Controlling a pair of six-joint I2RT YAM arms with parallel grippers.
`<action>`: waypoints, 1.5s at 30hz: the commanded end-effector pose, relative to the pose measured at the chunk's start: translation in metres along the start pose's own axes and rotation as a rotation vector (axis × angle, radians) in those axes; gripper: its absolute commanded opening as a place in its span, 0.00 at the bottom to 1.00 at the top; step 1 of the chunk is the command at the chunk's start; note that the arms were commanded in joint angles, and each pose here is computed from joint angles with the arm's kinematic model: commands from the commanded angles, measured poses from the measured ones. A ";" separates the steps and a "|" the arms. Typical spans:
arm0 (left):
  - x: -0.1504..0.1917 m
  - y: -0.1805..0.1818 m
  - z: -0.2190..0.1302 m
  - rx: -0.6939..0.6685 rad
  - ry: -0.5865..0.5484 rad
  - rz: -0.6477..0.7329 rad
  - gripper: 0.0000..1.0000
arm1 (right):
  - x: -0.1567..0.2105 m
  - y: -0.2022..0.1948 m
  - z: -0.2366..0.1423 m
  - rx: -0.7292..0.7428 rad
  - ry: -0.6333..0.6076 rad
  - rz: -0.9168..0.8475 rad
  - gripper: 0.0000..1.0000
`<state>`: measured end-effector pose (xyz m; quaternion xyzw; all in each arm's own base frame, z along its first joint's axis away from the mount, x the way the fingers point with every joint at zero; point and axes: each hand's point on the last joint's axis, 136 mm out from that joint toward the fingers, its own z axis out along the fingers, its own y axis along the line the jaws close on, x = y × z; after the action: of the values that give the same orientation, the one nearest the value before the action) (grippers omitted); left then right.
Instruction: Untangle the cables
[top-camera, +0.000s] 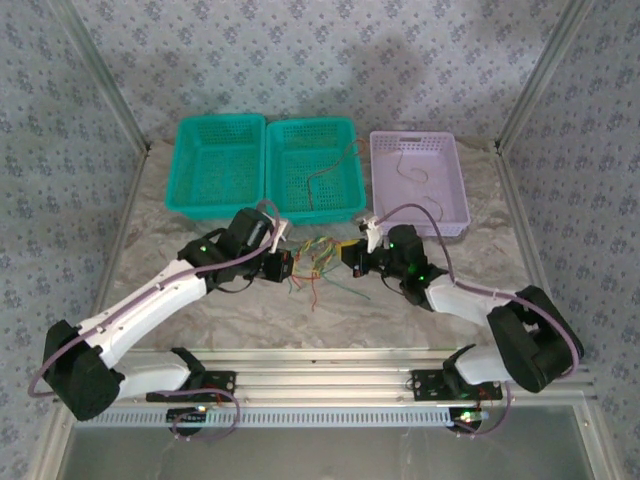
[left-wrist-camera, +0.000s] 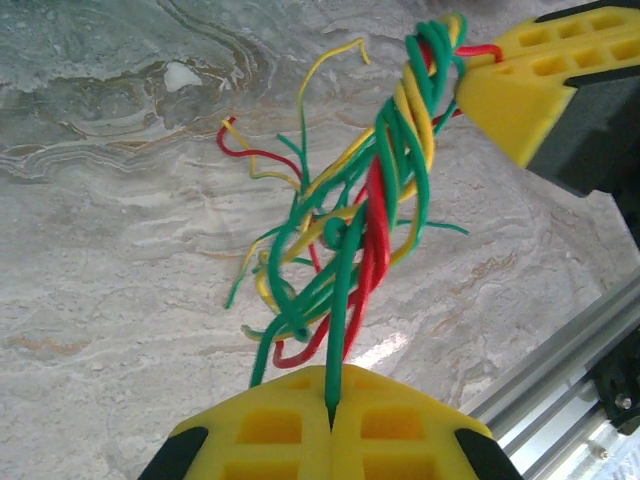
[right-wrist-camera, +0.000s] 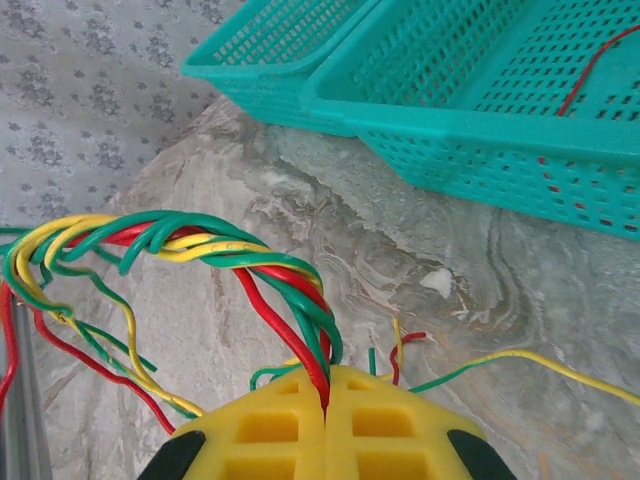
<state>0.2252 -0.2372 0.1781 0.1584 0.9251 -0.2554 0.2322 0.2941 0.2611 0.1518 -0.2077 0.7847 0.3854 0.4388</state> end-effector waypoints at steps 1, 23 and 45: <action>-0.009 0.009 -0.015 -0.064 -0.017 0.021 0.00 | -0.007 -0.043 -0.019 0.216 -0.032 0.035 0.00; -0.031 0.048 -0.081 -0.162 -0.127 -0.058 0.00 | 0.028 -0.143 -0.116 0.664 -0.103 0.413 0.00; -0.076 0.059 -0.236 -0.298 -0.701 -0.152 0.00 | 0.069 -0.164 -0.143 0.851 0.000 0.494 0.00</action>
<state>0.2290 -0.1017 0.3413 0.0098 0.8543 -0.2076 0.4765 0.3045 0.0833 0.0967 0.1226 0.8803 0.2055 0.4096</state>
